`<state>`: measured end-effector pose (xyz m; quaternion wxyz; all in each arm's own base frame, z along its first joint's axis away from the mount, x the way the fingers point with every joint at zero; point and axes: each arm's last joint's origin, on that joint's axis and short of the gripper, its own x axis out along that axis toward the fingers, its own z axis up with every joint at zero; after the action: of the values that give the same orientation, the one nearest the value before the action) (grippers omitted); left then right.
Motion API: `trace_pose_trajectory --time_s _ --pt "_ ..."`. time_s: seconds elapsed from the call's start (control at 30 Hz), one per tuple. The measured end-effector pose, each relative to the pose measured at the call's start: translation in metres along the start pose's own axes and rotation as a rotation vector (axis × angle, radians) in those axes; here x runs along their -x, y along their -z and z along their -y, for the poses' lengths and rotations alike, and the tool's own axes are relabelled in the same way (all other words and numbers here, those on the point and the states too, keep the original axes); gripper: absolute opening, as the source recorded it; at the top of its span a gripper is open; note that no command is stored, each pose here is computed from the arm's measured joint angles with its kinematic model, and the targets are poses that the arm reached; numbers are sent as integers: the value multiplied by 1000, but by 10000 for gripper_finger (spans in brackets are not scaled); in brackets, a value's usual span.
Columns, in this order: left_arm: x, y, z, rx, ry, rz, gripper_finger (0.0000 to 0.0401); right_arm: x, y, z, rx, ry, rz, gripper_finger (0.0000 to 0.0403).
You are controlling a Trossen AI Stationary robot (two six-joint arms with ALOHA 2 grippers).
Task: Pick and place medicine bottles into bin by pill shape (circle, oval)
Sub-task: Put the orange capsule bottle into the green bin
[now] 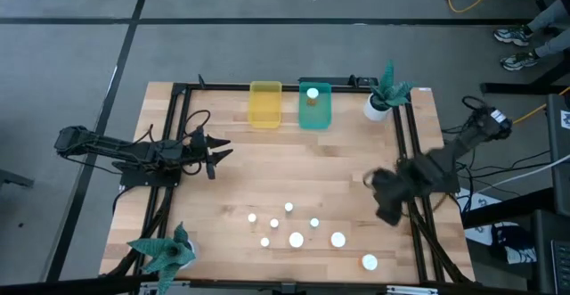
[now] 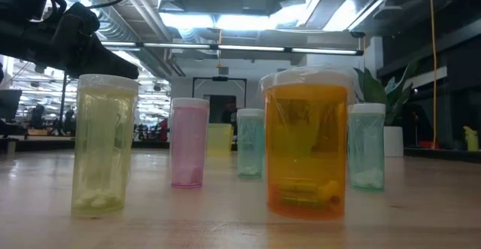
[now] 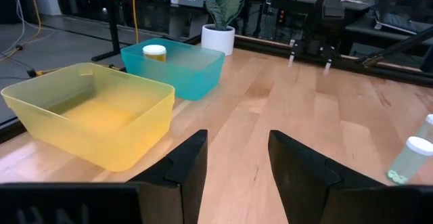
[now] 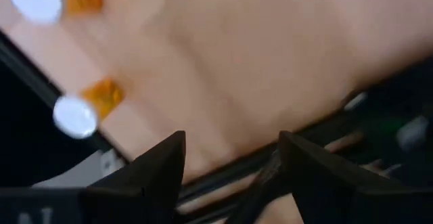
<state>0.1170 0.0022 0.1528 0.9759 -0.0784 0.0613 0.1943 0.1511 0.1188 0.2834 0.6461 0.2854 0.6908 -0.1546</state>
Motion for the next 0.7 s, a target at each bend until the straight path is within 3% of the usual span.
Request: trace_pose_trajectory --time_s 0.2,0.4,0.7 --pt "0 0 0 5 0 0 150 -44 36 -25 -63 -89 -75 237" --pt "0 0 0 26 0 0 150 -70 46 -46 -45 -83 -61 237" --pt "0 0 0 25 0 0 150 -118 65 -82 -137 -106 -241 237"
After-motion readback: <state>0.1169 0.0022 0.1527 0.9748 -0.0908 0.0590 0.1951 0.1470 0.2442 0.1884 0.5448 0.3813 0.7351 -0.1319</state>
